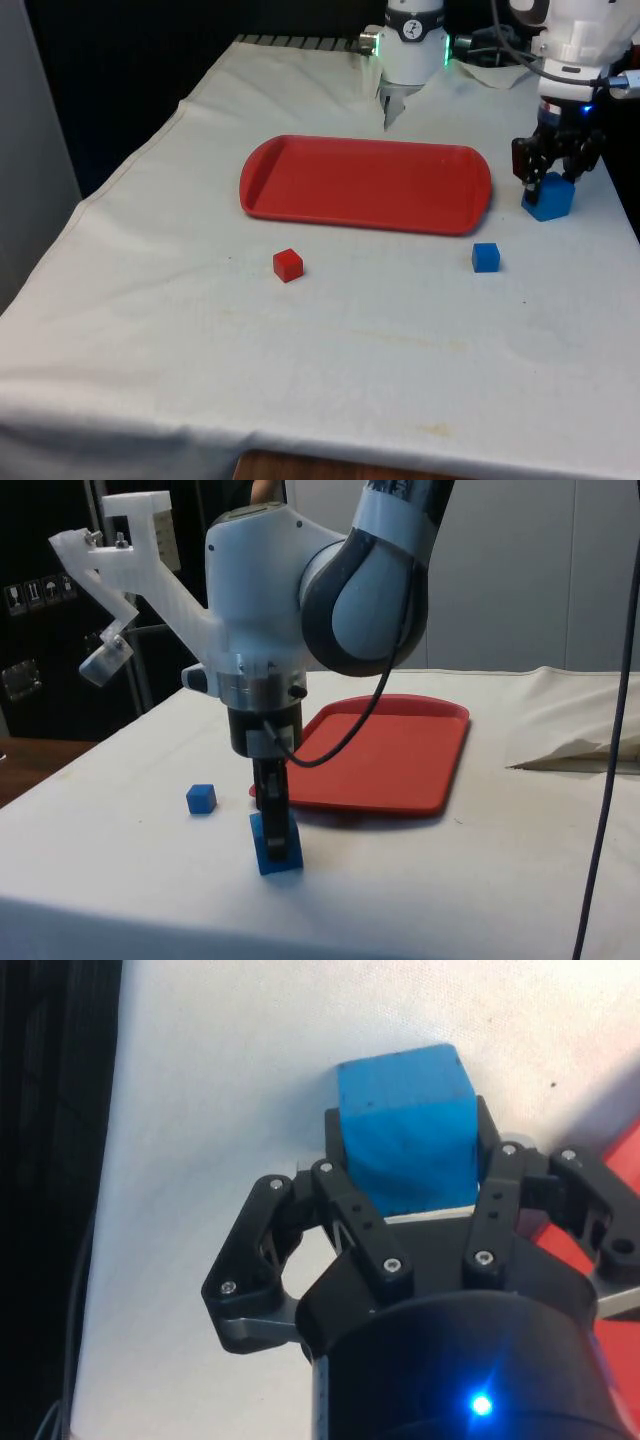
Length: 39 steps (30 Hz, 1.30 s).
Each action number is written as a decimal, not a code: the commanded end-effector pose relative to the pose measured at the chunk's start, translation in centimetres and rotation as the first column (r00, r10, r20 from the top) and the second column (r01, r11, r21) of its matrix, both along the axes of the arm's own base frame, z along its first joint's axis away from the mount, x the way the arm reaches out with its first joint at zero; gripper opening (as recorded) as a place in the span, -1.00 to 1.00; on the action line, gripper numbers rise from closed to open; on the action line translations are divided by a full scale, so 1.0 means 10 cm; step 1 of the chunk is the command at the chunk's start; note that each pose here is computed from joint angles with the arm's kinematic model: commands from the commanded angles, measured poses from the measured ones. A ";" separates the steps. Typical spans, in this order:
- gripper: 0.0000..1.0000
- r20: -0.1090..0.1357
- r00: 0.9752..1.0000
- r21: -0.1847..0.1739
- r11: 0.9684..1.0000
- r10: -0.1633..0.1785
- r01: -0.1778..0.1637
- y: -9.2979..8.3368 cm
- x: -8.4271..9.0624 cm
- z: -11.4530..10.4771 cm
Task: Pick up the largest block and place it onto the tray.
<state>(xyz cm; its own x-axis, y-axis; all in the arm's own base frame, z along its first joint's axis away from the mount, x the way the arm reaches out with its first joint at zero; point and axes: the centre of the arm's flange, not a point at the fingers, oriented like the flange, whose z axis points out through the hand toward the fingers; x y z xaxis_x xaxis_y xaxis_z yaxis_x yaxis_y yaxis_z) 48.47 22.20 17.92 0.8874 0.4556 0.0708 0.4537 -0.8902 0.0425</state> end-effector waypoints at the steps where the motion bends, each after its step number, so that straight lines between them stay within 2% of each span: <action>1: -0.99 0.004 1.000 0.001 1.000 0.002 -0.002 0.00 0.00 0.02; 11: -0.99 0.008 1.000 0.011 1.000 -0.003 0.003 -0.07 0.03 0.30; 19: -0.99 0.008 1.000 0.016 1.000 -0.021 0.021 -0.24 0.05 0.60; 20: -0.99 0.009 1.000 0.017 1.000 -0.019 0.019 -0.21 0.06 0.55; 24: -0.99 0.008 0.999 0.021 0.999 -0.033 0.033 -0.35 0.07 0.74; 30: -0.99 0.009 0.999 0.025 0.999 -0.045 0.045 -0.48 0.08 0.88; 31: -0.99 0.009 0.999 0.026 0.999 -0.045 0.045 -0.46 0.09 0.86; 39: -0.99 0.010 0.998 0.034 0.997 -0.067 0.067 -0.74 0.10 1.10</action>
